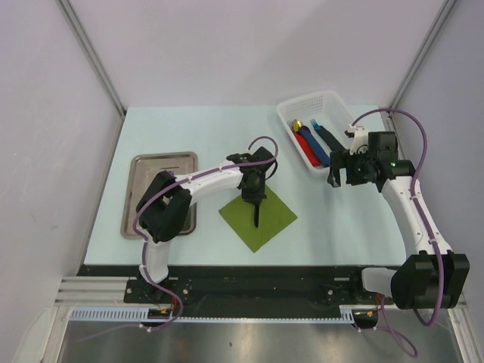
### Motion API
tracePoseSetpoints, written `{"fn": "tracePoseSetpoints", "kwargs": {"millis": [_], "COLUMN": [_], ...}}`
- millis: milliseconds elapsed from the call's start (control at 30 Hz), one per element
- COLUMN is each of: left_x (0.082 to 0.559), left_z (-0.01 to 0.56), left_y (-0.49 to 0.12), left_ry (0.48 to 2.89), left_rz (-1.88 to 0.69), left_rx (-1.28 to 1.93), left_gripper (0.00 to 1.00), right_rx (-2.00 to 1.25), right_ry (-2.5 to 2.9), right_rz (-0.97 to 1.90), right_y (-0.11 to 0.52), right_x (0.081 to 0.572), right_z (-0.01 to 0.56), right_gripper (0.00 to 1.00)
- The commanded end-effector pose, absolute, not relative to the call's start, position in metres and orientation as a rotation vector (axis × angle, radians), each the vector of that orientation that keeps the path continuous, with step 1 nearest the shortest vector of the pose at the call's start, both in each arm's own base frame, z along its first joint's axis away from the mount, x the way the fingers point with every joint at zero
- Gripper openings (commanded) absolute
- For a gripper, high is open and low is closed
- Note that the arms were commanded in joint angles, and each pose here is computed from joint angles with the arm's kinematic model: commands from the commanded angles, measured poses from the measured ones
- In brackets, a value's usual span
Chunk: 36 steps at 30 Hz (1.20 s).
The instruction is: Place the utensils on the paper napkin and roll it up
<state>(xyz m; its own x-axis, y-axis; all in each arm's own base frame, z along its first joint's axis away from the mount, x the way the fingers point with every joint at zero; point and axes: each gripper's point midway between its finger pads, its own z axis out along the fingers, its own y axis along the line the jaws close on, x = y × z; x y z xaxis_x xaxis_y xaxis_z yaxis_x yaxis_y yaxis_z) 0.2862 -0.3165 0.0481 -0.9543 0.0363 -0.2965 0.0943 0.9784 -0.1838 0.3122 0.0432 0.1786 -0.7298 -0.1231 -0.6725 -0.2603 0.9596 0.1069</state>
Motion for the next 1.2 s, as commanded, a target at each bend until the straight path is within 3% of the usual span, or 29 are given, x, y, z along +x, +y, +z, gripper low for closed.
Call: {"fn": "tracePoseSetpoints", "kwargs": {"millis": [0, 400, 533, 767, 933, 1033, 1167], "left_x": [0.303, 0.298, 0.297, 0.299, 0.323, 0.339, 0.349], "left_z": [0.063, 0.035, 0.029, 0.033, 0.11, 0.173, 0.203], "left_y": [-0.329, -0.319, -0.316, -0.314, -0.326, -0.314, -0.271], "left_ry": [2.759, 2.802, 2.819, 2.814, 2.639, 2.495, 2.415], "left_rz": [-0.317, -0.241, -0.229, -0.217, -0.318, -0.379, -0.397], "left_rx": [0.077, 0.09, 0.107, 0.114, 0.171, 0.169, 0.156], "left_gripper": [0.0, 0.01, 0.22, 0.38, 0.42, 0.57, 0.57], "right_rx": [-0.295, -0.263, -0.253, -0.253, -0.265, -0.275, -0.272], "right_ry": [2.354, 2.372, 2.377, 2.368, 2.35, 2.325, 2.288], "right_rz": [0.255, 0.254, 0.258, 0.266, 0.285, 0.316, 0.363], "right_y": [0.043, 0.032, 0.03, 0.029, 0.032, 0.037, 0.046], "right_x": [0.31, 0.31, 0.31, 0.312, 0.316, 0.321, 0.334], "right_z": [0.188, 0.182, 0.18, 0.183, 0.19, 0.197, 0.207], "right_gripper": [1.0, 1.0, 1.0, 1.0, 1.0, 1.0, 1.0]}}
